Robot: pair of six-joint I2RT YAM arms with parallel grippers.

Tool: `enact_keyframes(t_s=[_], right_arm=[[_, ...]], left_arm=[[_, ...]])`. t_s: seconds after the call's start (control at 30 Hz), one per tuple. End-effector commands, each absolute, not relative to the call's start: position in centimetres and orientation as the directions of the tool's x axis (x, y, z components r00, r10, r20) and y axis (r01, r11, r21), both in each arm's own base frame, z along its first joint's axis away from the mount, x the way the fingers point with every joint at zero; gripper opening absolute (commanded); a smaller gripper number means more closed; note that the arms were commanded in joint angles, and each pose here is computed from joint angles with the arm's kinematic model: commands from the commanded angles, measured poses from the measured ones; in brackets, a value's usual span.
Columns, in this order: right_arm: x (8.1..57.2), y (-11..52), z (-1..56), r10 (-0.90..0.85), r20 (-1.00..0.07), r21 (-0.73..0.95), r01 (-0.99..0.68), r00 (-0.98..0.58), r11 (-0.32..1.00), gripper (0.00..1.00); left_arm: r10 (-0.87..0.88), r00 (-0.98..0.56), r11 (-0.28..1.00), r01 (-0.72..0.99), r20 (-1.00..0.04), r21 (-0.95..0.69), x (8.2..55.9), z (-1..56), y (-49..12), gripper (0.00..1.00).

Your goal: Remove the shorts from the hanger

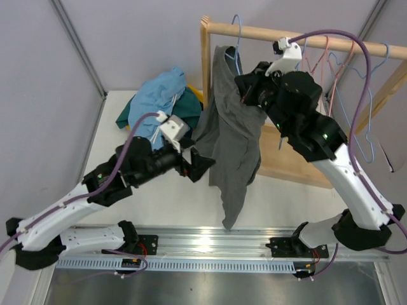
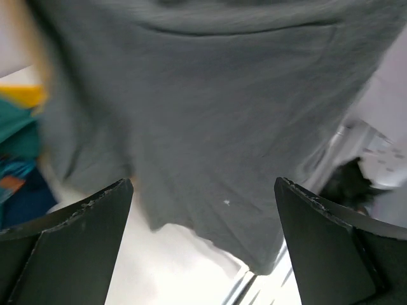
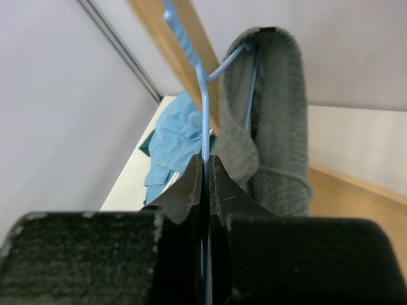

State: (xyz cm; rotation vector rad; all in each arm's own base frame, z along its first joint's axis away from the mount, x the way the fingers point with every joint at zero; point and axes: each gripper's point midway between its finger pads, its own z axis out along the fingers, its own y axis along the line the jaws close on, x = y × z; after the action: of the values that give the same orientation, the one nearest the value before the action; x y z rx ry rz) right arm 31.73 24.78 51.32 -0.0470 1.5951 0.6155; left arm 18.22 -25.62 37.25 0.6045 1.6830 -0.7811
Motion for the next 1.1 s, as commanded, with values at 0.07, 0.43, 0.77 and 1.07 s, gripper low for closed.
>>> enact_keyframes(t_s=[0.07, 0.43, 0.77, 1.07], right_arm=[[26.4, 21.2, 57.9, 0.433, -0.901, 0.393, -0.368, 0.032, 0.843, 0.00], [23.9, 23.8, 56.0, 0.388, -0.921, 0.352, -0.353, 0.036, 0.867, 0.00], [23.0, 22.5, 57.7, 0.448, -0.893, 0.408, -0.358, 0.034, 0.840, 0.00], [22.0, 21.0, 57.5, 0.485, -0.874, 0.449, -0.347, 0.021, 0.824, 0.00]], left_arm=[[-0.079, -0.130, 0.490, 0.858, -0.988, -0.152, 13.7, 42.3, -33.3, 0.99], [-0.078, -0.114, 0.332, 0.934, -0.990, -0.134, 7.3, 44.5, -41.9, 0.99], [0.013, -0.100, 0.489, 0.868, -0.995, -0.081, 9.1, 40.2, -43.4, 0.88], [-0.021, -0.080, 0.594, 0.801, -0.997, -0.077, 11.0, 40.0, -43.3, 0.00]])
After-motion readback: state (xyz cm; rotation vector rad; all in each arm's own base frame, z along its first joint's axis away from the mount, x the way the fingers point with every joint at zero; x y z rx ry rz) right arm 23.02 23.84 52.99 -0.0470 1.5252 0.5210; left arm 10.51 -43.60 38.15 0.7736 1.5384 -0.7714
